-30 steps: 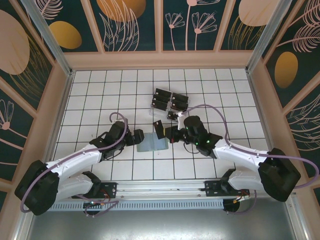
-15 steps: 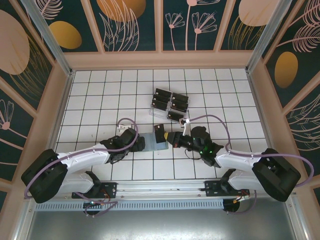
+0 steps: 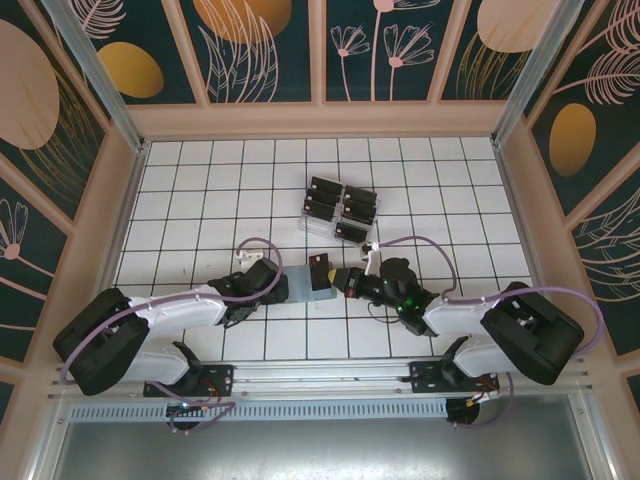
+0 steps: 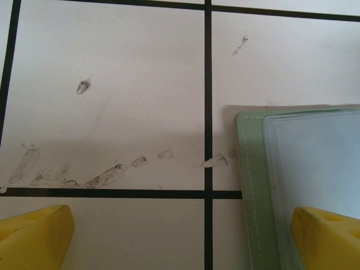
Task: Put the credit cards into the card holder
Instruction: Insert the credit card into the card slot.
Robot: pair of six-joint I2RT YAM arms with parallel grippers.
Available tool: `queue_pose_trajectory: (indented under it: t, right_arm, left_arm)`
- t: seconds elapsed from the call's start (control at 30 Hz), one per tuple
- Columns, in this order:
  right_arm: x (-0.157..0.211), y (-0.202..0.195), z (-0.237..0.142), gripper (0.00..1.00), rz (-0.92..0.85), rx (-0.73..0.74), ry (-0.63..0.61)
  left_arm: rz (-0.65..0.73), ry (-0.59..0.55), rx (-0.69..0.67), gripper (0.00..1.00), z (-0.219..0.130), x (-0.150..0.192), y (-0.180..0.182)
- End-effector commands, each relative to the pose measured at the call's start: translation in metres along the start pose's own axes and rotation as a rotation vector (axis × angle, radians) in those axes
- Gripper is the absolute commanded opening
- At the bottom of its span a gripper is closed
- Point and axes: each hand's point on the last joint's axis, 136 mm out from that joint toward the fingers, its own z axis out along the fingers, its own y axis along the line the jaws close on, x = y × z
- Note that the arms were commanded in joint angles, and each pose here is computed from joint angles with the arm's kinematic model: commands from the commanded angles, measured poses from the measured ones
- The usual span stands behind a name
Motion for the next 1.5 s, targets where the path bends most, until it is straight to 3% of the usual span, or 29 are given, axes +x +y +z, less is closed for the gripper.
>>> queue_pose_trajectory:
  t: [0.0,0.47,0.83,1.47]
  right_arm:
    - [-0.008,0.002,0.001,0.00,0.009,-0.020,-0.047]
    - [-0.008,-0.012,0.010,0.00,0.025,0.007,-0.069]
    - [-0.003,-0.015,0.018,0.00,0.038,0.006,-0.053]
    - [0.001,-0.015,0.030,0.00,0.059,-0.023,-0.042]
  left_arm:
    - [0.006,-0.028,-0.017,0.99,0.001,-0.006,-0.001]
    - [-0.003,-0.006,-0.065,0.98,0.004,0.007,0.014]
    - [-0.021,-0.061,0.032,0.98,-0.017,-0.019,-0.008]
    - [0.005,0.045,-0.089,0.98,0.006,0.031,0.024]
